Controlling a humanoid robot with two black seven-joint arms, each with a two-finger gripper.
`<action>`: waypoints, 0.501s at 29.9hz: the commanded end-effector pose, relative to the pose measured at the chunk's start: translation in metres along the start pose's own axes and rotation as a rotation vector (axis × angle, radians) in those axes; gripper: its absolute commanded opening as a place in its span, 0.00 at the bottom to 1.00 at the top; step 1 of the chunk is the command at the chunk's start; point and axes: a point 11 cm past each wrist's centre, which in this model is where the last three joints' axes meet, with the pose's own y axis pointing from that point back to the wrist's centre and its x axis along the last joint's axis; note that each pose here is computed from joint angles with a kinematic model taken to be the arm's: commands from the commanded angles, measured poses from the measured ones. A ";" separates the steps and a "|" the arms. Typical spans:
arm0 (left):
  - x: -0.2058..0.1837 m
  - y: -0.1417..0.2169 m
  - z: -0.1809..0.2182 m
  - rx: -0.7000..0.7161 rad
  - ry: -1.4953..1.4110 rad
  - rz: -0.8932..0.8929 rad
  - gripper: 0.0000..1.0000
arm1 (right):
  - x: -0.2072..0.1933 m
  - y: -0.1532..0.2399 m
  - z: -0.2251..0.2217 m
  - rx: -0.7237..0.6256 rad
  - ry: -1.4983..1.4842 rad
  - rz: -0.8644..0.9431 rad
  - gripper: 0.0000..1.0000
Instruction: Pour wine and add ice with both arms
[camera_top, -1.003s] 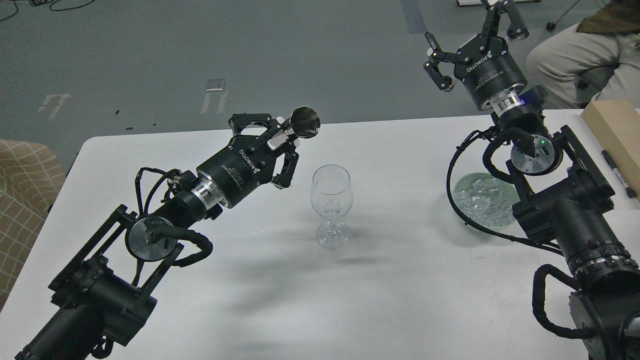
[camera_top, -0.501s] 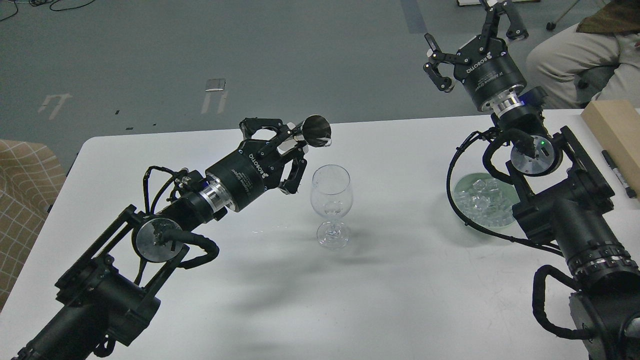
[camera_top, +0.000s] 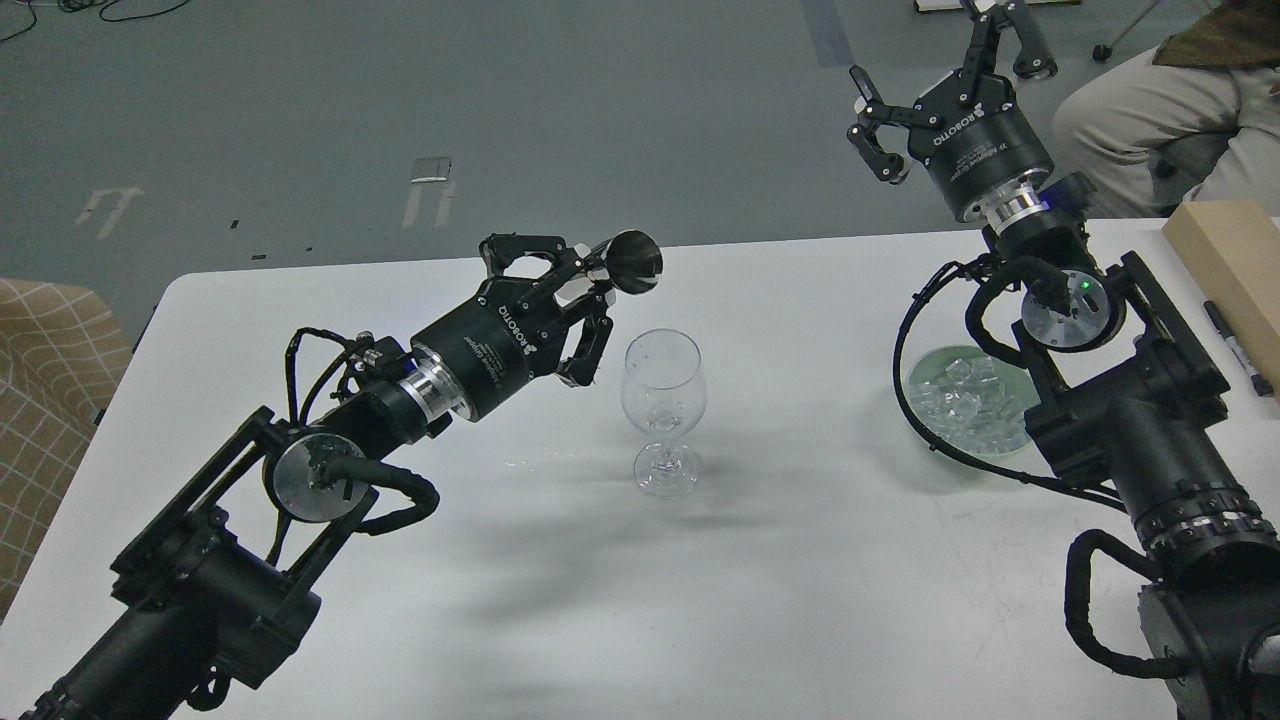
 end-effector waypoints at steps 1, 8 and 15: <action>0.001 0.000 -0.001 0.002 -0.024 0.006 0.11 | 0.000 -0.001 -0.001 0.002 0.000 -0.001 1.00; 0.001 0.000 -0.001 0.004 -0.046 0.012 0.11 | 0.000 0.000 0.000 0.000 0.000 0.002 1.00; 0.001 0.000 -0.001 0.005 -0.068 0.012 0.11 | 0.000 0.000 0.000 0.001 0.000 0.000 1.00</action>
